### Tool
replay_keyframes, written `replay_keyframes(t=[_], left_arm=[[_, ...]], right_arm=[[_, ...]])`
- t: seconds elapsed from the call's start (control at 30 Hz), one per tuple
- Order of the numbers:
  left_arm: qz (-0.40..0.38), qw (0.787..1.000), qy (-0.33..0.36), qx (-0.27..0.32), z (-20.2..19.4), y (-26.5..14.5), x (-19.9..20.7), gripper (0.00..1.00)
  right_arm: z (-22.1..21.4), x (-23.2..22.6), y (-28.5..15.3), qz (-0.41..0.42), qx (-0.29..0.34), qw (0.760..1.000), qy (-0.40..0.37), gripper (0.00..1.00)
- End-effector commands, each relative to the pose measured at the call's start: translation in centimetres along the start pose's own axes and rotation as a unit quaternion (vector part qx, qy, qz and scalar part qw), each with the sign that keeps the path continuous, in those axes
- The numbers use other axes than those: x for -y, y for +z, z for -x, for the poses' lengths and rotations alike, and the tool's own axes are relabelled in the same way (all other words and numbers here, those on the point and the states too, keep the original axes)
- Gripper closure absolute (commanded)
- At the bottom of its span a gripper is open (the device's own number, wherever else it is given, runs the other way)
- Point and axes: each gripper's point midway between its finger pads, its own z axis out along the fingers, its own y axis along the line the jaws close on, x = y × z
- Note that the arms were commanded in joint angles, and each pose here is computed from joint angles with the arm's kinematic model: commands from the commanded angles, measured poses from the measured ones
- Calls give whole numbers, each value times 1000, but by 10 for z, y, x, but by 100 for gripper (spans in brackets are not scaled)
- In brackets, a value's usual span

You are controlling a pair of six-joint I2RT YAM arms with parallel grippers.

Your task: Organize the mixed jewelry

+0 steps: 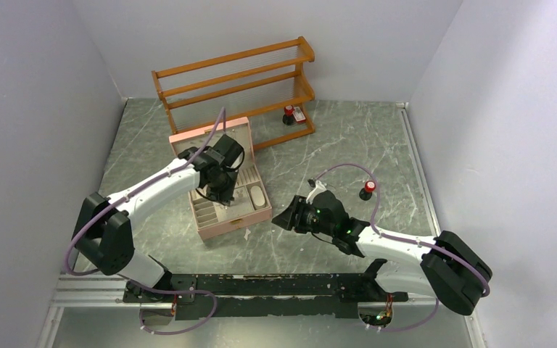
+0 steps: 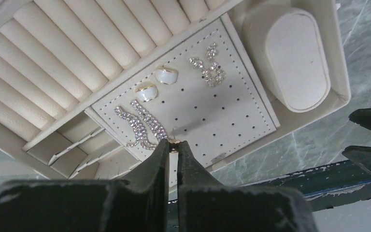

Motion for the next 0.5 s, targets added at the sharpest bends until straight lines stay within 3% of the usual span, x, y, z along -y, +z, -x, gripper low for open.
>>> replay_keyframes(t=[0.0, 0.47], left_arm=[[-21, 1000, -1, 18, 17, -11, 9, 95], [-8, 1000, 13, -12, 8, -1, 4, 95]], right_arm=[[6, -4, 1, 3, 14, 1000, -8, 52], [0, -2, 5, 2, 4, 1000, -5, 53]])
